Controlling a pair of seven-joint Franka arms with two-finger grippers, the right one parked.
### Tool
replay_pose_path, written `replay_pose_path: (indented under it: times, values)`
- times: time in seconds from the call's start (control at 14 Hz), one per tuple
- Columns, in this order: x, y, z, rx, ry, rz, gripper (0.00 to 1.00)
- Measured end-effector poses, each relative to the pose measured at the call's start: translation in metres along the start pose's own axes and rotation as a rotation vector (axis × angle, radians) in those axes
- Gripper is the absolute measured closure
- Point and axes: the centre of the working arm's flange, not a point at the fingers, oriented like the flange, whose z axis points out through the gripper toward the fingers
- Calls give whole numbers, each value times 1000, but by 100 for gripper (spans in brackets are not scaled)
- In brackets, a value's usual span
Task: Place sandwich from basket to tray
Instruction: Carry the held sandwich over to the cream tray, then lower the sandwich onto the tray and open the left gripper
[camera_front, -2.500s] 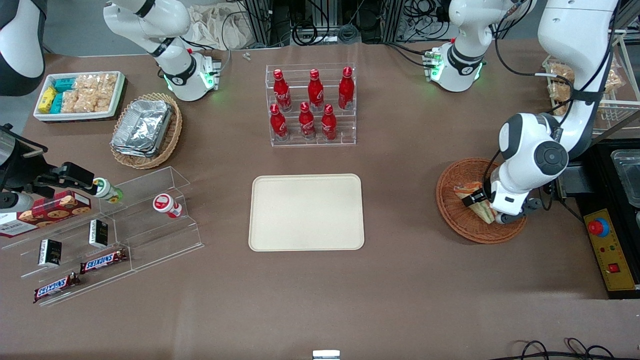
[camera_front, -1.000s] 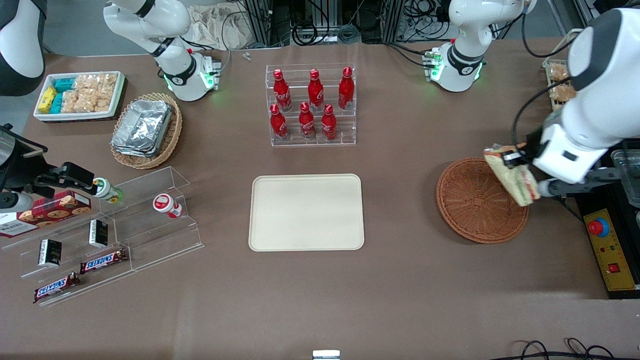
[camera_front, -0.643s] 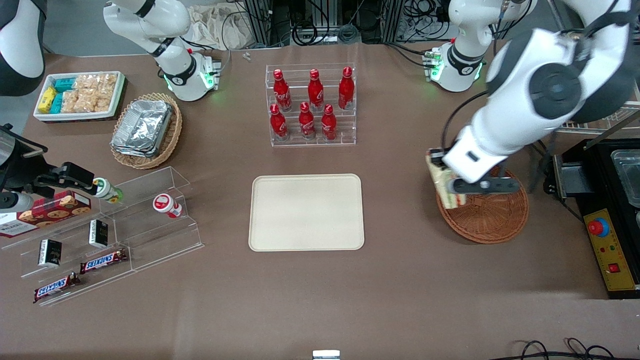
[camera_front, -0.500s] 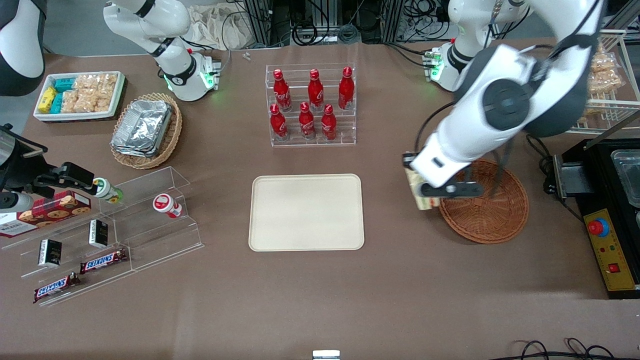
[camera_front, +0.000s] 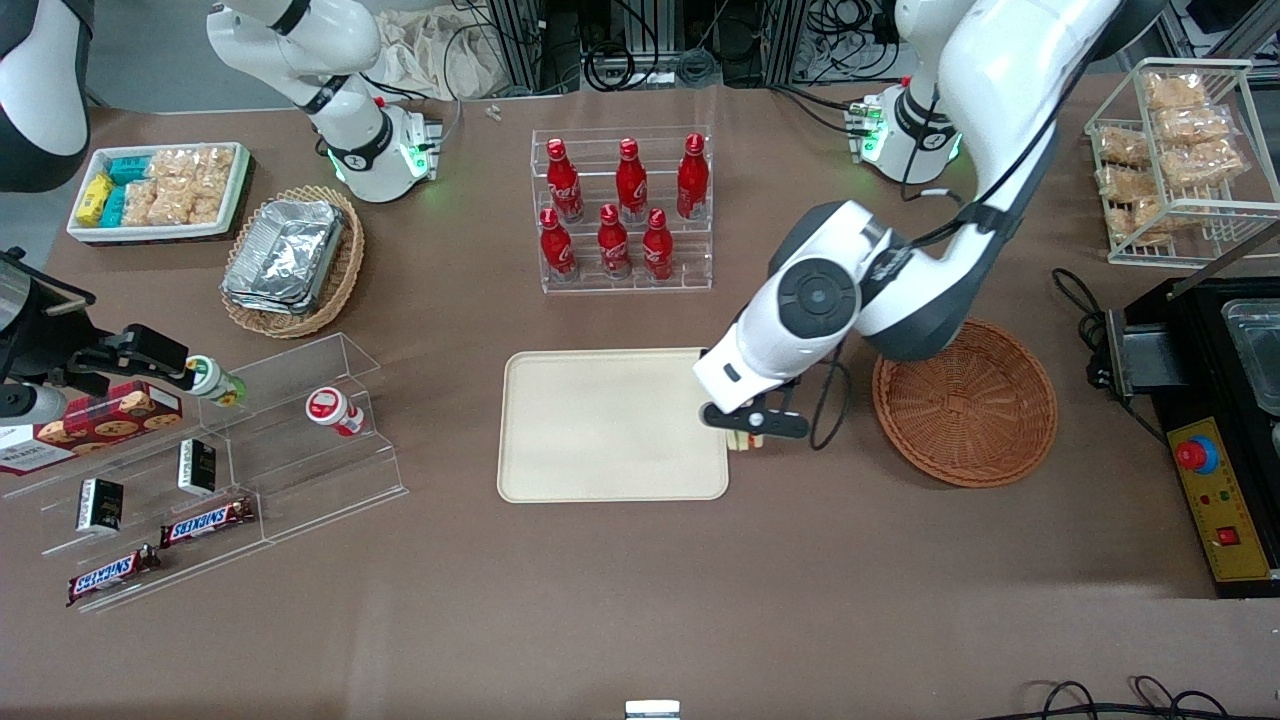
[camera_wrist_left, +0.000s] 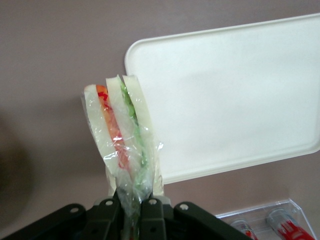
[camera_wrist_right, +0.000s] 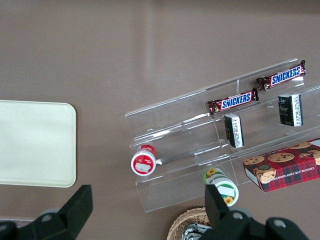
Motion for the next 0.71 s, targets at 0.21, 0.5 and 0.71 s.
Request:
replay_pose_path:
  times: [0.21,0.5,0.71]
  values:
    - [6,15,49,-17,1,36,85]
    - [5,30,89,-33,-5,65,85]
    - [5,30,110,-12,-14,86,85]
